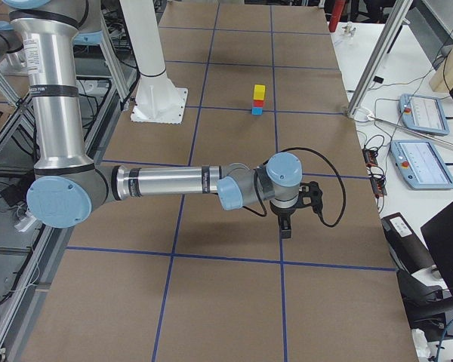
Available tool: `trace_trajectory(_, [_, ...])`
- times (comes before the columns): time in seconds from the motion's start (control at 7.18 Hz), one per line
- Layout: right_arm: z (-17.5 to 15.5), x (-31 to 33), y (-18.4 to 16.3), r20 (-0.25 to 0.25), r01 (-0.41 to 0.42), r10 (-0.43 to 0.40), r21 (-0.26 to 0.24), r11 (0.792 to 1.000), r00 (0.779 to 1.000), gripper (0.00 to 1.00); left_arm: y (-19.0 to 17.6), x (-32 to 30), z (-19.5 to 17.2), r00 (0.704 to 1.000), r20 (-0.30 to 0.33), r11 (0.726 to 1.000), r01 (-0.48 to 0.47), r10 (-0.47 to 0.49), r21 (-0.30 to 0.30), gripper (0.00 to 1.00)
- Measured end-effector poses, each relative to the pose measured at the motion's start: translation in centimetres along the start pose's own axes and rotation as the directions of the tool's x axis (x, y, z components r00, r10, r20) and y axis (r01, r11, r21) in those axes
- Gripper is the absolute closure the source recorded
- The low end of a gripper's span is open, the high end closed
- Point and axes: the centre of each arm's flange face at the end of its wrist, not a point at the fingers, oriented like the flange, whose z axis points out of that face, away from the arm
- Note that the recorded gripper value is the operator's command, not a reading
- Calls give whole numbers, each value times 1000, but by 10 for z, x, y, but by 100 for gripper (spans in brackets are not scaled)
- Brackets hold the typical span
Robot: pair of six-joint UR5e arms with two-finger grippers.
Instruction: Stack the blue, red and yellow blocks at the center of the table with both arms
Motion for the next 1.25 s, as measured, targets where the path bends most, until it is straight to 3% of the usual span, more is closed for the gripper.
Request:
trace_trajectory(0.84, [-17,1,-1,10,-5,5,27,1000,1000,0,1,14,-16,999,14,998,-39,39,49,0])
trace_trajectory(1.25, [-9,-2,-2,-7,-28,28,-13,1000,1000,0,18,6,-5,1000,8,999,-18,17,27,0])
